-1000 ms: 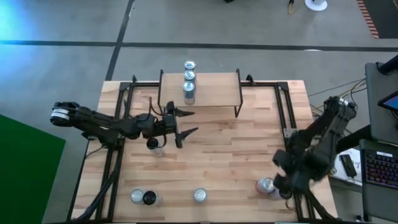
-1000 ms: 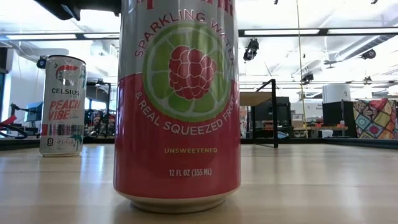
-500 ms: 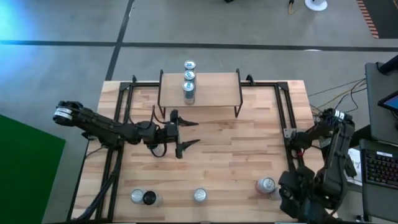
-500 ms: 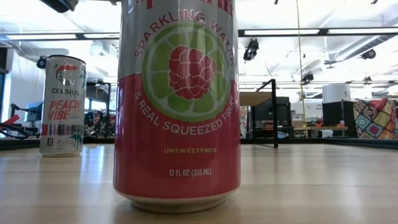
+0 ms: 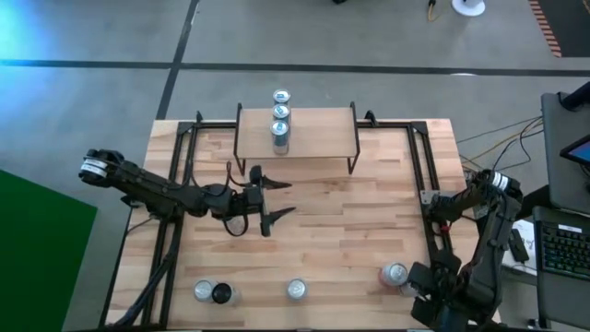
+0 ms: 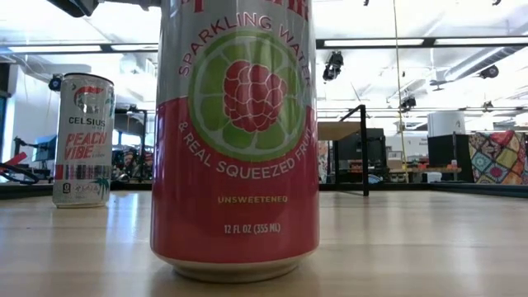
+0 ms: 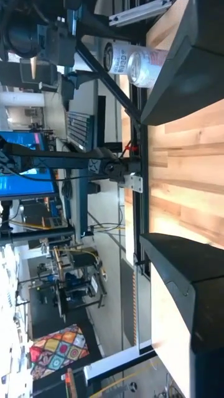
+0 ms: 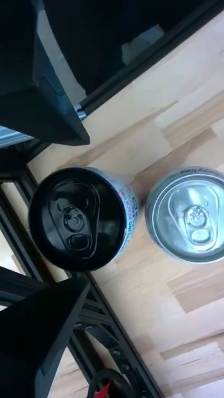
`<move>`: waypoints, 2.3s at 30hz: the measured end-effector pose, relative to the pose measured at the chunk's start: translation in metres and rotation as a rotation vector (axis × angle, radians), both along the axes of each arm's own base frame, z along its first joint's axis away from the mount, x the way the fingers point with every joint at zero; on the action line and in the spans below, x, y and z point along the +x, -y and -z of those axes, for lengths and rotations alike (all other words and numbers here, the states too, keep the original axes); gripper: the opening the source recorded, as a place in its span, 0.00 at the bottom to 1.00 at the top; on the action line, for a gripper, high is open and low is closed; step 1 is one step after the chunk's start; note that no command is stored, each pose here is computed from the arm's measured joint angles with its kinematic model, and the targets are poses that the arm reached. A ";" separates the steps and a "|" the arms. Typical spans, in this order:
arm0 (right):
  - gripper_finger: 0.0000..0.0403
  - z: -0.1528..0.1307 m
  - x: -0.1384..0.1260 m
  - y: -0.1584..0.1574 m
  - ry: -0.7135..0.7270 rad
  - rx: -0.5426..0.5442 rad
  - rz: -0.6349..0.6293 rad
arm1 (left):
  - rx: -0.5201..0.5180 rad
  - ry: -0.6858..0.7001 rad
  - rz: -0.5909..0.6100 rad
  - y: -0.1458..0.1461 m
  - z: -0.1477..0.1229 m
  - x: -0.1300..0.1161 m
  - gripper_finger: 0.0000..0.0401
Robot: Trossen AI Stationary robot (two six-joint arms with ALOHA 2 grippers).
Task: Place canned beverage on shelf
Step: Put the bottom right white-pink soda can on the shelf
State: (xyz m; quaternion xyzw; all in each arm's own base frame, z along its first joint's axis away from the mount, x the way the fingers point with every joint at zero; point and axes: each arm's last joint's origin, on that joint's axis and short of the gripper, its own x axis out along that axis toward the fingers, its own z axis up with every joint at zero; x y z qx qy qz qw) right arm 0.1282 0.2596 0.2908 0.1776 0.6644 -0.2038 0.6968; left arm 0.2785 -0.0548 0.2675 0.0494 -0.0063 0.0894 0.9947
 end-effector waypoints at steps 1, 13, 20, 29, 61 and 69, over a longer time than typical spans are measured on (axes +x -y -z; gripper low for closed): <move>0.89 0.002 0.000 -0.001 -0.005 -0.007 0.000 | 0.000 0.000 0.000 0.000 0.000 0.000 0.71; 0.83 0.014 0.000 -0.002 -0.061 -0.051 0.013 | 0.011 0.012 0.000 0.000 -0.004 -0.002 0.71; 0.61 0.015 -0.001 0.000 -0.063 -0.053 0.013 | 0.015 -0.002 0.000 -0.001 -0.003 -0.003 0.71; 0.60 0.001 -0.005 0.006 -0.075 0.009 0.014 | 0.015 -0.002 0.000 -0.001 -0.003 -0.003 0.71; 0.62 -0.084 0.017 0.140 0.329 0.046 -0.053 | -0.073 -0.076 -0.032 0.004 0.021 0.021 0.71; 0.62 -0.076 0.060 0.149 0.411 -0.060 -0.163 | -0.044 -0.084 0.071 0.018 0.018 0.058 0.71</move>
